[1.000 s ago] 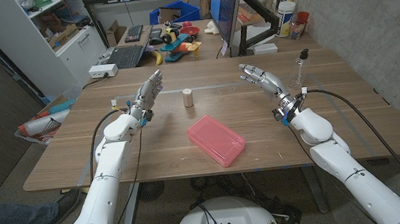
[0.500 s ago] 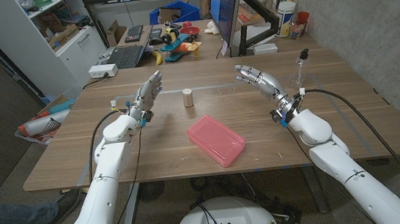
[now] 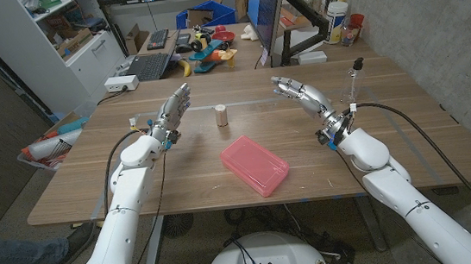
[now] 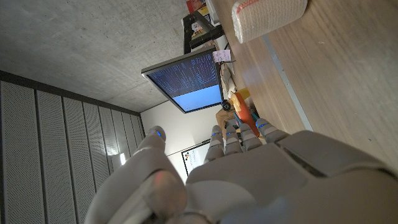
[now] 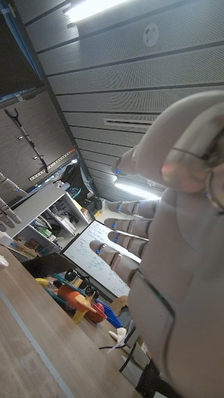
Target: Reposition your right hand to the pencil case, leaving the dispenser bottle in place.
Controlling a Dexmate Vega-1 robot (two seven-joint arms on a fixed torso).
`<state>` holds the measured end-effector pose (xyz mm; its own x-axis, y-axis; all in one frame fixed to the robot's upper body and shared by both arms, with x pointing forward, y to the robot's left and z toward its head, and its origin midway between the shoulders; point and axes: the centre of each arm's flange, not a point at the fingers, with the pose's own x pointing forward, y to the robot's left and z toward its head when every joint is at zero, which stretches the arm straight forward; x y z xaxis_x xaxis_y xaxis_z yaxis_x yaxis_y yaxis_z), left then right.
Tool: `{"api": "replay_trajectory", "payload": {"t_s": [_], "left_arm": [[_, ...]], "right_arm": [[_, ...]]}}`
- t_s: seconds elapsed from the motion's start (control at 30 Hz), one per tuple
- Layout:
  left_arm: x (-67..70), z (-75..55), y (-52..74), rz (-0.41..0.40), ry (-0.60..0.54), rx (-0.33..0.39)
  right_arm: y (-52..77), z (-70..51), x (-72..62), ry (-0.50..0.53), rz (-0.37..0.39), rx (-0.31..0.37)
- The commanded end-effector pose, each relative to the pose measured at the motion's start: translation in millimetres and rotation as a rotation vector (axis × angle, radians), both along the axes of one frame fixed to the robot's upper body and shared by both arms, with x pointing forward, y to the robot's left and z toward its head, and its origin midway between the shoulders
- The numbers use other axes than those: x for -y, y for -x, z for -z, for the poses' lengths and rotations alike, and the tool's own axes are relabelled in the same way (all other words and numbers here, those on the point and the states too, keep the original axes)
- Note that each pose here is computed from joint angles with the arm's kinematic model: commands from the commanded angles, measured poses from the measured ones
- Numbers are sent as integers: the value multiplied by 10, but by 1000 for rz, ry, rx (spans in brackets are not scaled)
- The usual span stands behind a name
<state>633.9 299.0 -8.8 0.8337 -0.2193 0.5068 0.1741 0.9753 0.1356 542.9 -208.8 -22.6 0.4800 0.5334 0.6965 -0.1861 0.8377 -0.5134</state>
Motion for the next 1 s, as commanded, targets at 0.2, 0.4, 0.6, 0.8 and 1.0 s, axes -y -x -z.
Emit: {"api": "replay_trajectory", "payload": {"t_s": [0.2,0.4,0.6,0.8,1.0], "left_arm": [[0,-22,-16,6,4,3],[6,-1,-22,9,6,0],[7,-14,-16,7,3,4],[5,-23,-5,7,3,6],[7,-23,2,7,2,7]], "right_arm": [[127,-6,-136,34,-53,36],[184,-33,-186,53,-73,58],[227,-32,-237,73,-89,71],[274,-27,-276,92,-95,87],[327,-34,-316,119,-88,110]]}}
